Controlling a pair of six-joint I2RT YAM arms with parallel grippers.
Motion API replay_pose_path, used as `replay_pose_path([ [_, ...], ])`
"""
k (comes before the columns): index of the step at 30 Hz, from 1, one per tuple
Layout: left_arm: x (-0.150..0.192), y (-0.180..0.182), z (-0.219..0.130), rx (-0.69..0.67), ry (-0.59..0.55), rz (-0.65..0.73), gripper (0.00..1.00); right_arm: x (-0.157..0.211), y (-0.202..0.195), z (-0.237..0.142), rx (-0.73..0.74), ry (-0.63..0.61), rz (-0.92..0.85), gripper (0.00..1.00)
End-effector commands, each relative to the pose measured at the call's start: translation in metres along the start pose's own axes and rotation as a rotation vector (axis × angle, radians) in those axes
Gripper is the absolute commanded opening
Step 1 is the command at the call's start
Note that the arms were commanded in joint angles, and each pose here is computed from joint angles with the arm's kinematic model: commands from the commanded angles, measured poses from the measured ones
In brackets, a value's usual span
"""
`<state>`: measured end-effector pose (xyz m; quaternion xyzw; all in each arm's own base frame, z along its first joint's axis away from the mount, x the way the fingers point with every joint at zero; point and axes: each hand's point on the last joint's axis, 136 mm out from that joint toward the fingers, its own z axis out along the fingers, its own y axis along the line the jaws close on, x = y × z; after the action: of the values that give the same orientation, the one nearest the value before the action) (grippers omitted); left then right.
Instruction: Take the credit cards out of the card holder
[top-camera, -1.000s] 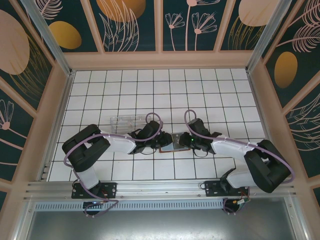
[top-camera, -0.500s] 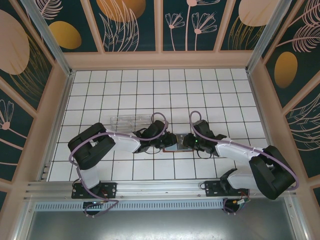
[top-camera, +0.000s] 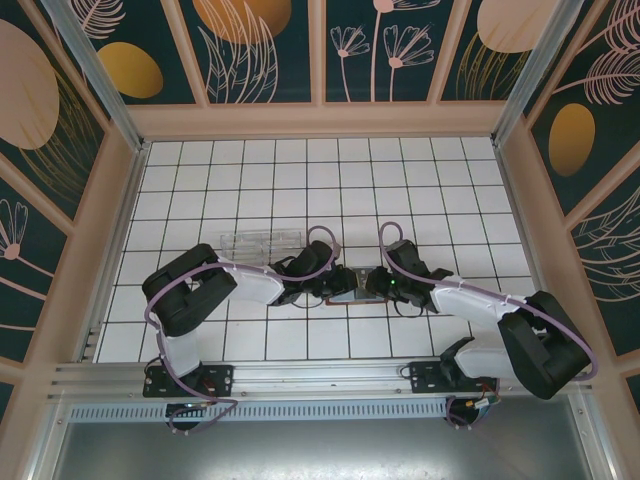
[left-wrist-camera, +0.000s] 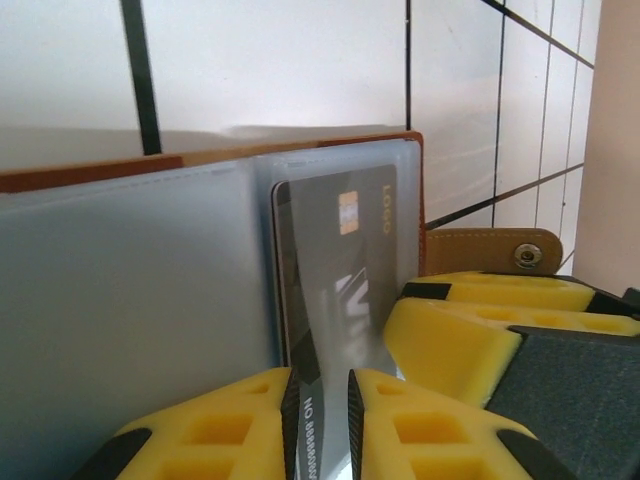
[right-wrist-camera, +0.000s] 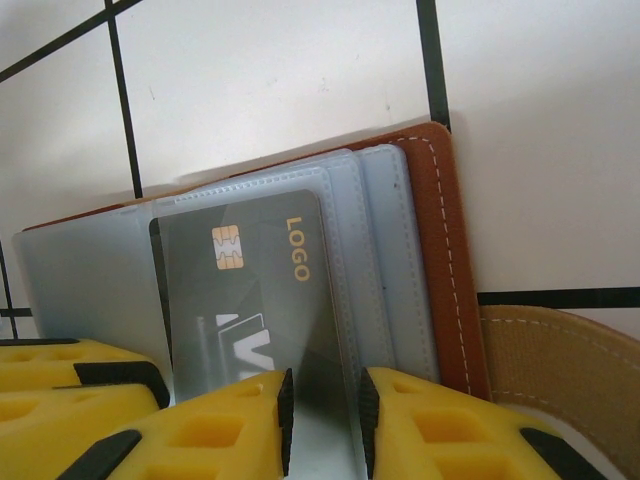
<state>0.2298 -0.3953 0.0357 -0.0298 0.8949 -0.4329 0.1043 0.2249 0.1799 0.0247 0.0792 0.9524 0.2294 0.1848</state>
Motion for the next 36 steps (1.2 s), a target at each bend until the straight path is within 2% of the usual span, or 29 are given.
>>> replay_pose_path([
  [1,0.002,-0.007,0.004,0.036,0.009,0.014,0.24,0.019,-0.020,0.005,0.060,0.068,0.014,0.28],
  [13,0.003,0.013,0.003,-0.058,0.001,-0.014,0.23,0.020,-0.020,0.005,0.060,0.067,0.015,0.28],
  [25,0.003,0.011,0.005,-0.050,0.013,-0.008,0.23,0.020,-0.020,0.006,0.062,0.069,0.015,0.28],
  [36,0.001,0.020,0.002,-0.109,-0.002,-0.012,0.22,0.020,-0.019,0.006,0.060,0.068,0.013,0.28],
])
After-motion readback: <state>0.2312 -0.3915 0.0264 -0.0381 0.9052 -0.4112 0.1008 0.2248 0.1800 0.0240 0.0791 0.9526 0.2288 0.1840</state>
